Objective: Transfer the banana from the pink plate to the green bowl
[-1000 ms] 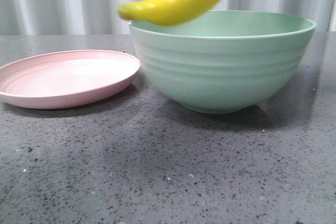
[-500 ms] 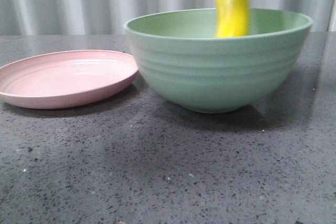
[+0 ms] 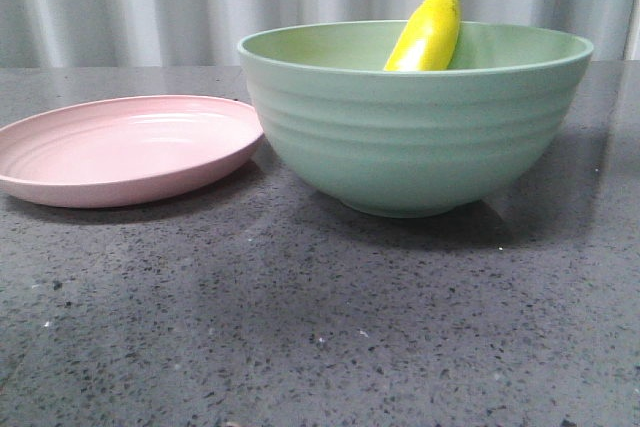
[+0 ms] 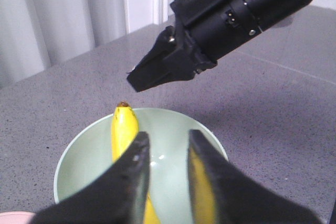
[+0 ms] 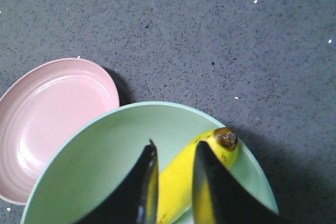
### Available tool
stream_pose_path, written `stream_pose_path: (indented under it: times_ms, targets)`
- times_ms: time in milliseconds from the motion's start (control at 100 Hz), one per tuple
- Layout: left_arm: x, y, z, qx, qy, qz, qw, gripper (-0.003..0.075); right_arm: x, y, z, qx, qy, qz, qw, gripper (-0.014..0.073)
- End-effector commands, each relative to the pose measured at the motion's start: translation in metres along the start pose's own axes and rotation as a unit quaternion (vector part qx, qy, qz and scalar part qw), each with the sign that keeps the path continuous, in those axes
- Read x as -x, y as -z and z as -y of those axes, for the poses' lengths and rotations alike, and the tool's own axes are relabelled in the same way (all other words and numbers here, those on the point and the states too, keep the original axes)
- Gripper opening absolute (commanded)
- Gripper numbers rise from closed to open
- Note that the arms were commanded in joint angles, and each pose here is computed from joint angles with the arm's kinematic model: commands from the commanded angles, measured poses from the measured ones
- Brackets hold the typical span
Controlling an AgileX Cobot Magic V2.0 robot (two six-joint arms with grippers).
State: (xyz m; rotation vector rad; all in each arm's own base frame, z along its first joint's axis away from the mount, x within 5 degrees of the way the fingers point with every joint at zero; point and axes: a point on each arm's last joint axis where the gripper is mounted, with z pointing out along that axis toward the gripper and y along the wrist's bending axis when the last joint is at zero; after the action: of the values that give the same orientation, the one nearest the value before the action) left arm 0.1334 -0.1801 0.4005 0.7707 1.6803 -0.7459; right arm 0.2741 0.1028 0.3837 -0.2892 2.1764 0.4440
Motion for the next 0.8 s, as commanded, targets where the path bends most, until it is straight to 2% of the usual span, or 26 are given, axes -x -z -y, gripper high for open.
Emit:
stream_pose_path:
  times_ms: [0,200,360,520,790]
  targets:
    - [0.017,0.018,0.003,-0.006,0.006,0.069,0.998,-0.0013,0.018,0.034,-0.005,-0.003,0.02,0.074,0.997,-0.007]
    - [0.004,0.046,0.002,-0.006,0.006,0.093,0.996,-0.002,0.01,0.064,-0.007,-0.012,0.042,0.119,0.992,-0.007]
    - [-0.018,0.07,0.0,-0.004,0.007,0.127,0.992,-0.002,-0.016,0.085,-0.005,-0.023,0.05,0.181,0.982,-0.007]
    - [-0.048,0.088,-0.003,-0.002,0.007,0.153,0.988,-0.002,-0.061,0.103,0.001,-0.038,0.064,0.236,0.969,-0.007]
    - [-0.106,0.1,-0.011,0.007,0.022,0.186,0.982,-0.002,-0.14,0.116,0.012,-0.047,0.063,0.264,0.961,-0.007]
